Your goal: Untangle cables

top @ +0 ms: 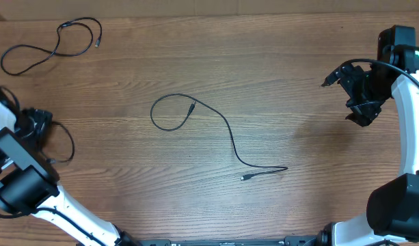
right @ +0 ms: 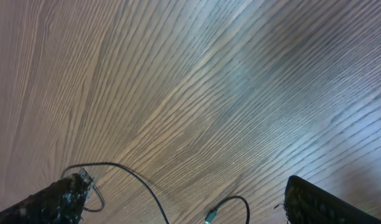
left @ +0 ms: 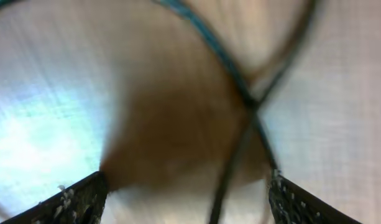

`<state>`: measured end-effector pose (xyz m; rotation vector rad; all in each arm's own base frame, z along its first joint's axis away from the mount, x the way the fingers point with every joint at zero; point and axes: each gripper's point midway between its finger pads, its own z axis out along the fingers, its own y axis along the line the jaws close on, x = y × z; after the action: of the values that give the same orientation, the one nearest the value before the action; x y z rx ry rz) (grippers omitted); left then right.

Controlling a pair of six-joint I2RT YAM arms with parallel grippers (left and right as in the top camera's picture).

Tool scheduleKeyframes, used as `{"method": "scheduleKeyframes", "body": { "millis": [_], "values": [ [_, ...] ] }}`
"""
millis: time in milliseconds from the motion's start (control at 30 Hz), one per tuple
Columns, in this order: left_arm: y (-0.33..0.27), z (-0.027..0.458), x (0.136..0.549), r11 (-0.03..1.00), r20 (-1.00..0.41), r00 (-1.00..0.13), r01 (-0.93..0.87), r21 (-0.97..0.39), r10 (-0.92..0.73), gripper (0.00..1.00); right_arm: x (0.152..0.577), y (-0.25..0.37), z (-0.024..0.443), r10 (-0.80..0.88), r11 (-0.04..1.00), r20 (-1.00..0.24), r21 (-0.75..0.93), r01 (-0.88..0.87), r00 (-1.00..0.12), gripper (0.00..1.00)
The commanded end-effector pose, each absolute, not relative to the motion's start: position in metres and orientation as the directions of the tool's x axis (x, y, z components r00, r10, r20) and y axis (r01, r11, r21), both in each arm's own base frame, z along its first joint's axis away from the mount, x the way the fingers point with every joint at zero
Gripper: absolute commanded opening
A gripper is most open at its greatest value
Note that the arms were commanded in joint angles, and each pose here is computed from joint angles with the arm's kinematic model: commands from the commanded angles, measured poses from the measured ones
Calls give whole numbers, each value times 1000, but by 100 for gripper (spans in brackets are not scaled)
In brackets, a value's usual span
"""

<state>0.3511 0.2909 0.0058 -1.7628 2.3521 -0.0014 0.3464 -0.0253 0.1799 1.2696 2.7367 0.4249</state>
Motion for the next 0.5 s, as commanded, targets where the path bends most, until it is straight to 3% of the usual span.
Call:
{"method": "scheduleKeyframes", "body": {
  "millis": [0,267,467],
  "values": [
    [261,-14,374,352,-117,-336,-921,-164,-935,82,346,-27,180,763,614,26,285,736,-646,100],
    [246,-51,404,384,-134,-364,-904,-189,-922,78,346,-27,180,763,614,26,285,736,-646,100],
    [262,-25,426,413,-200,-374,-883,-221,-906,77,346,-27,180,763,614,26,285,736,-646,100]
  ]
}}
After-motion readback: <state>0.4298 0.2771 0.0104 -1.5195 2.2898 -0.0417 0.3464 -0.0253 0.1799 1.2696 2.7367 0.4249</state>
